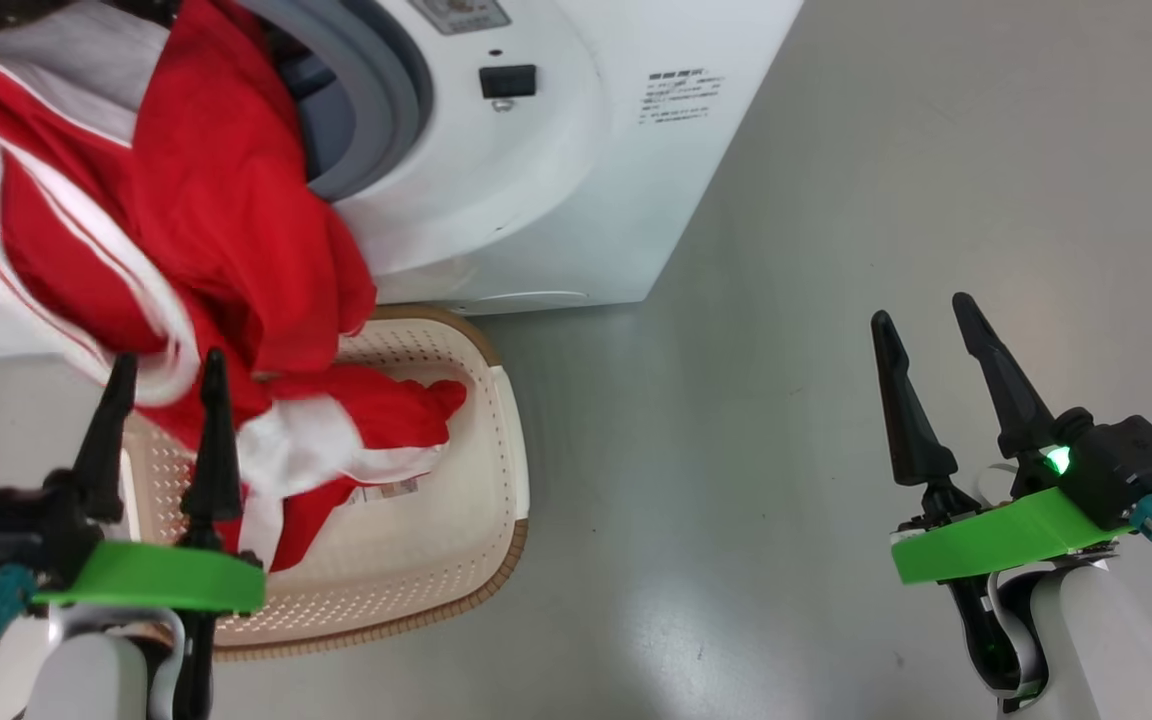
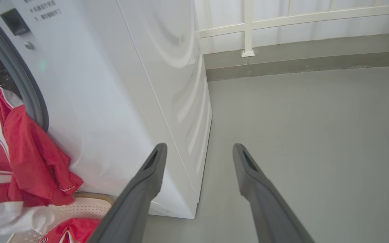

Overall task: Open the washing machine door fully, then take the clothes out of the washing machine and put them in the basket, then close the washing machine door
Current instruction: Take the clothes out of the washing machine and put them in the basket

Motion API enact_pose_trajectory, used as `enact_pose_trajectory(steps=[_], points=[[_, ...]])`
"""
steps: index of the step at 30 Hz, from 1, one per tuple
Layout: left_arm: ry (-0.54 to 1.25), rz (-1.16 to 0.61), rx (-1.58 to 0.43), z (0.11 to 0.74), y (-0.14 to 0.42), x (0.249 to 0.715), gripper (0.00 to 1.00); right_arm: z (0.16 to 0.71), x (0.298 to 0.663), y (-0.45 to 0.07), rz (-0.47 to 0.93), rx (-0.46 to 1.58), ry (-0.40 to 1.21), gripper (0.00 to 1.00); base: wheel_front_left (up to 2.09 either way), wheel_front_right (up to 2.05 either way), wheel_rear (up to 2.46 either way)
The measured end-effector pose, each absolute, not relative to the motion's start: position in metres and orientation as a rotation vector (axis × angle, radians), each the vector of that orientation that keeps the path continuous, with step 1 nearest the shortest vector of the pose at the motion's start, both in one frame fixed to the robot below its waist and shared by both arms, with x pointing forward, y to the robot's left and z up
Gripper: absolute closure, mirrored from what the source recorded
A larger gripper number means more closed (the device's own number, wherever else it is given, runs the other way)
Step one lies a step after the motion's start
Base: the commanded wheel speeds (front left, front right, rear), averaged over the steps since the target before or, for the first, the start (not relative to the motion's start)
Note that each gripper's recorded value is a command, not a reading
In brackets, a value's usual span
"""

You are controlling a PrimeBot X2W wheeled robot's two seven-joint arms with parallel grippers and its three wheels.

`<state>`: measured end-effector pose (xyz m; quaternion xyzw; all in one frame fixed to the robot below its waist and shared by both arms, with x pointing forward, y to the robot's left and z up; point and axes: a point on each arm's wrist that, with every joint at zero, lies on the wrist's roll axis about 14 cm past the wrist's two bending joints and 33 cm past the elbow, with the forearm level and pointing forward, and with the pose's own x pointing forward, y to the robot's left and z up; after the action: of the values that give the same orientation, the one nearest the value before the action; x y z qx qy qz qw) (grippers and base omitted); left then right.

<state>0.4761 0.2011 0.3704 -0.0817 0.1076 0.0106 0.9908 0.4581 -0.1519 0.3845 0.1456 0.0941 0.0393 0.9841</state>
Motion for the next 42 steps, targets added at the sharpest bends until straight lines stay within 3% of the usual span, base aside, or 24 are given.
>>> enact_pose_trajectory(steps=[24, 34, 42], points=[[0.134, 0.031, -0.161, 0.397, 0.204, 0.467, 0.0, 0.382, 0.459, -0.149, 0.086, 0.291, 0.195, 0.0, 0.0, 0.0, 0.0], [0.02, 0.002, -0.191, 0.426, 0.204, 0.523, 0.0, 0.377, 0.458, -0.151, 0.081, 0.289, 0.207, 0.0, 0.0, 0.0, 0.0], [0.081, -0.018, -0.177, 0.404, 0.205, 0.554, 0.0, 0.372, 0.456, -0.16, 0.057, 0.285, 0.217, 0.0, 0.0, 0.0, 0.0]])
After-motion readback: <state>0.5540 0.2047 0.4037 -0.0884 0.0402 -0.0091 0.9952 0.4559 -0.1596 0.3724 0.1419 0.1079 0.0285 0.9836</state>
